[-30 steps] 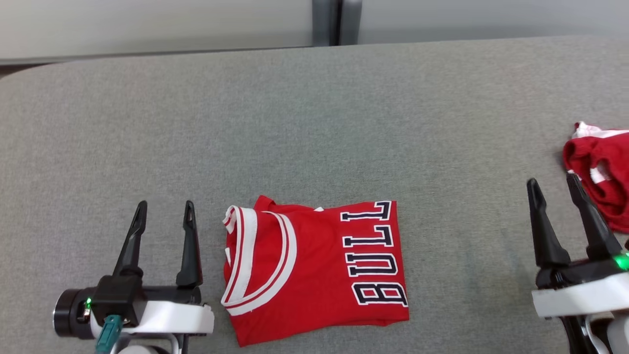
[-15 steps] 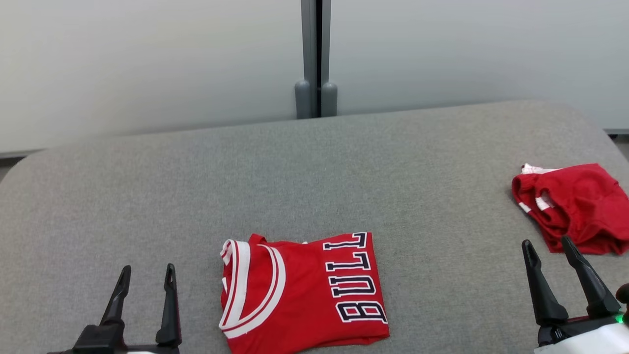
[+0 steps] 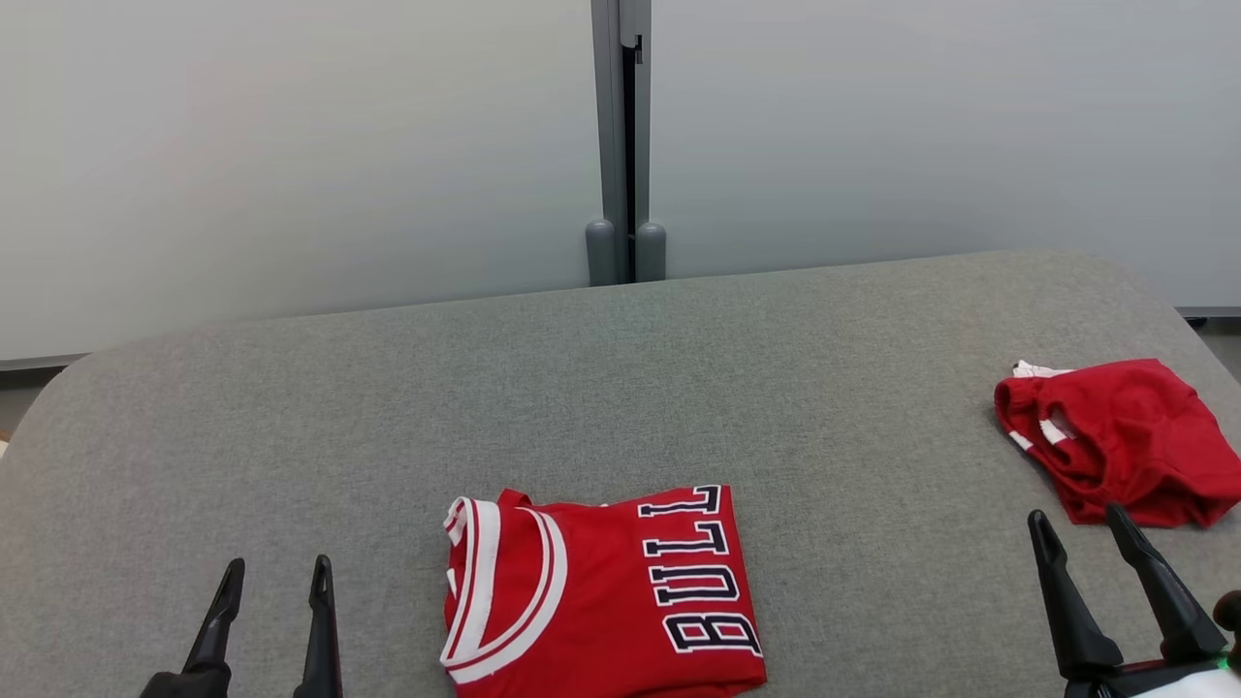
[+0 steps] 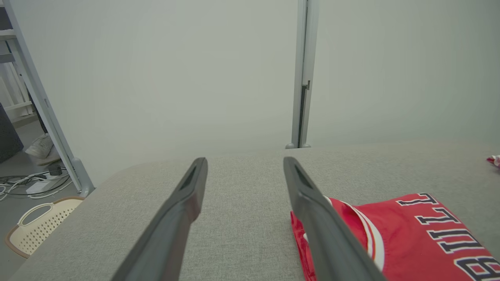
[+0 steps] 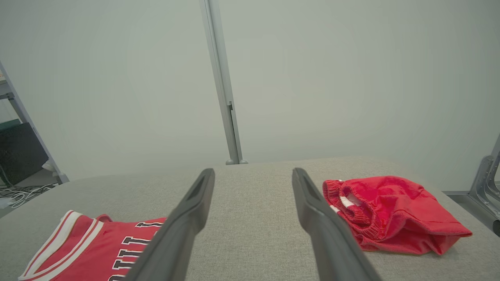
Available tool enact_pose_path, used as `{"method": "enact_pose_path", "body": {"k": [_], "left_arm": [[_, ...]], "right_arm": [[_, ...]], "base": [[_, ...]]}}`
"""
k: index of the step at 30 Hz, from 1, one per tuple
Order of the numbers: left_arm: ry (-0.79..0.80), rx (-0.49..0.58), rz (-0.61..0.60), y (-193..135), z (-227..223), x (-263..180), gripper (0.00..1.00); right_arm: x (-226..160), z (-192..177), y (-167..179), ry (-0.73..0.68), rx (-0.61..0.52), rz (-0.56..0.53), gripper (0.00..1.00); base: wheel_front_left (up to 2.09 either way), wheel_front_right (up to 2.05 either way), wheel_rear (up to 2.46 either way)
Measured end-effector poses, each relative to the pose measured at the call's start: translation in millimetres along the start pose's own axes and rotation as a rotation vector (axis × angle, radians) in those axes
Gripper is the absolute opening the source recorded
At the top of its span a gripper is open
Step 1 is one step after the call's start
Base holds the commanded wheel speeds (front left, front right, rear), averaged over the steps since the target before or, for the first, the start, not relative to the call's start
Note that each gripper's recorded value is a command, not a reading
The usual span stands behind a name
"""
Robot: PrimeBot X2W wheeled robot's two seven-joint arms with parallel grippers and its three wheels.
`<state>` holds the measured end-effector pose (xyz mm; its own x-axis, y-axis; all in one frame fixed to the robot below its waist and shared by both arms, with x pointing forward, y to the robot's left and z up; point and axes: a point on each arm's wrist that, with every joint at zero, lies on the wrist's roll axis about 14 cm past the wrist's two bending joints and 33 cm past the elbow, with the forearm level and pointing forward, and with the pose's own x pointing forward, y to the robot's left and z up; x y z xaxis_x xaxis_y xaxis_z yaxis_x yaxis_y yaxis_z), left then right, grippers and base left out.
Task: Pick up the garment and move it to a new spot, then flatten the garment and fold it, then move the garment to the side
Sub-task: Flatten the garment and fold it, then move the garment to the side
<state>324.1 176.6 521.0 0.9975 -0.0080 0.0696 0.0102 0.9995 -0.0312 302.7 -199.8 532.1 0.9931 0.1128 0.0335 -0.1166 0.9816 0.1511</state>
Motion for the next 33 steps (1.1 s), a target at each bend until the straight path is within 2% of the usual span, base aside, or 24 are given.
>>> {"method": "enact_pose_path", "body": {"k": [26, 33], "left_arm": [[0.011, 0.005, 0.028, 5.1, 1.5, 0.6, 1.00], [-0.030, -0.007, 0.077, 17.7, 12.8, -3.5, 1.00]], "right_arm": [[11.4, -5.3, 0.4, 0.030, -0.002, 0.007, 1.00], [23.9, -26.0, 11.6, 0.103, 0.002, 0.046, 1.00]], "base": [[0.00, 0.00, 0.00], [0.00, 0.00, 0.00]]}}
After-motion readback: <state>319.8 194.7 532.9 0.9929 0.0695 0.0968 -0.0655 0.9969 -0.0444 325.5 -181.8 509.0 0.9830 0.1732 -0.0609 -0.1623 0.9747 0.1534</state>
